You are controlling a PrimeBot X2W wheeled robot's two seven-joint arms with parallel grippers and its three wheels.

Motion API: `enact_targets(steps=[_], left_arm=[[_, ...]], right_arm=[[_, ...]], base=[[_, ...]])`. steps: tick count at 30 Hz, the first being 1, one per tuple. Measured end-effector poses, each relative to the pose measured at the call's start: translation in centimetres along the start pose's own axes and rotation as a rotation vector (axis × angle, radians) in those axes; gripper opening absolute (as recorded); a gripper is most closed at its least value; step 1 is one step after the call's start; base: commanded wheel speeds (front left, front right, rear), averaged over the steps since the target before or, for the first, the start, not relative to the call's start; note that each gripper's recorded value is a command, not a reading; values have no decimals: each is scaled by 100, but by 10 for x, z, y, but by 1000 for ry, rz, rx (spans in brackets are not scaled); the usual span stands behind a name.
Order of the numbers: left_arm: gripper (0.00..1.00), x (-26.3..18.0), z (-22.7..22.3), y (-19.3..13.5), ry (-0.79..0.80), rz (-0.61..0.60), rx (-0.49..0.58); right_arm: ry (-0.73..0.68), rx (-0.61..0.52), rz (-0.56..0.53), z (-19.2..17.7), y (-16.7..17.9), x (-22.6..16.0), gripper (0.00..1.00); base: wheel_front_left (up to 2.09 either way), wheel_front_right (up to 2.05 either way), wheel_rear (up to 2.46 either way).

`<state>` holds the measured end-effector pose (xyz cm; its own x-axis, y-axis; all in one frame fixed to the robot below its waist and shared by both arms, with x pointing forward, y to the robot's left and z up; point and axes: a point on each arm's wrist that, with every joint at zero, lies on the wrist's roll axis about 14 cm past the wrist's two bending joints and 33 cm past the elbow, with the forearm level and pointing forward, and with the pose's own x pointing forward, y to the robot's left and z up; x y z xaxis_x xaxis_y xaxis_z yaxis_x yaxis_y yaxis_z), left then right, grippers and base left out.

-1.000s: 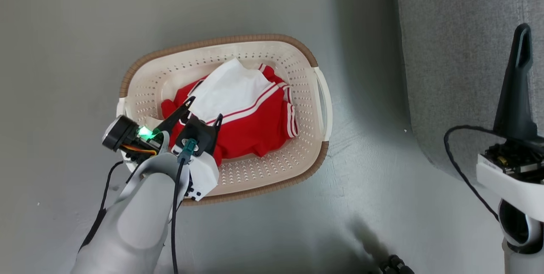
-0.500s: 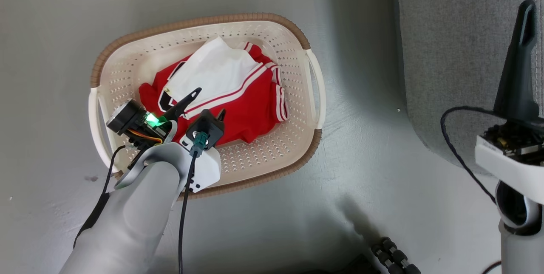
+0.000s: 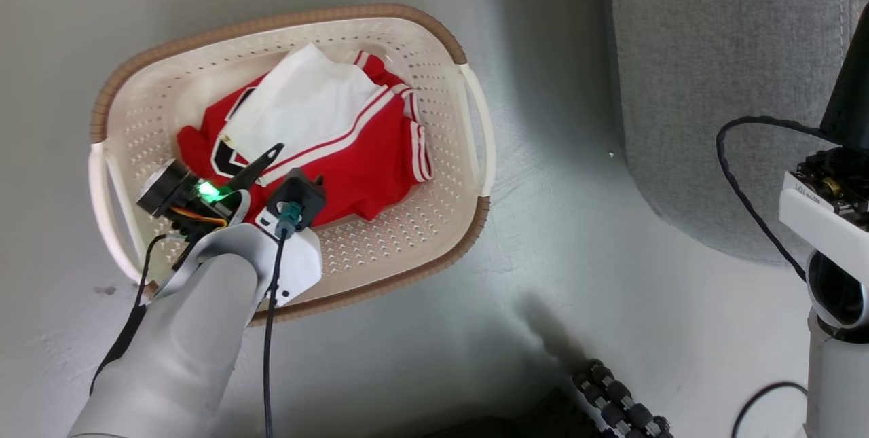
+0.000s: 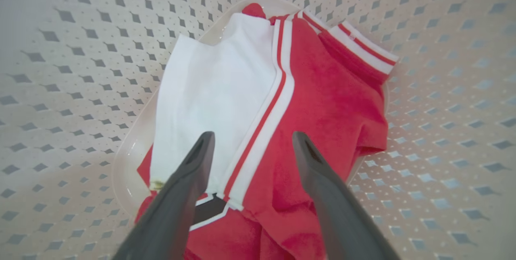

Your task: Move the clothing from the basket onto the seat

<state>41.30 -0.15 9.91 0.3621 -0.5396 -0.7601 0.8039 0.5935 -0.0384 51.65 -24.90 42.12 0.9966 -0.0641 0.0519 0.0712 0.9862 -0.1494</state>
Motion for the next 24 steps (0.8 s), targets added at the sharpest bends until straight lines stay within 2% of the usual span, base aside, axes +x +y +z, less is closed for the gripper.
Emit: enact_targets(steps=[9,18,19,21,23,24], left_arm=[[100,2,-32,11,114,42,-6],[100,7,-36,18,153,64,23],[94,8,-36,16,160,61,24],[39,9,-35,11,162,52,29],[9,9,-35,7,168,40,36],[0,9,-36,6,173,38,38]], right_arm=[[7,3,-19,-2,-8,0,100],[17,10,-37,-4,-14,-3,100],[17,12,-38,-3,-15,-3,100],[17,11,-39,-3,-15,-3,100],[19,9,-40,-3,-16,-4,100],[19,9,-41,-3,-16,-4,100]], base=[[0,0,0],[0,0,0],[0,0,0],[0,0,0],[0,0,0],[0,0,0]])
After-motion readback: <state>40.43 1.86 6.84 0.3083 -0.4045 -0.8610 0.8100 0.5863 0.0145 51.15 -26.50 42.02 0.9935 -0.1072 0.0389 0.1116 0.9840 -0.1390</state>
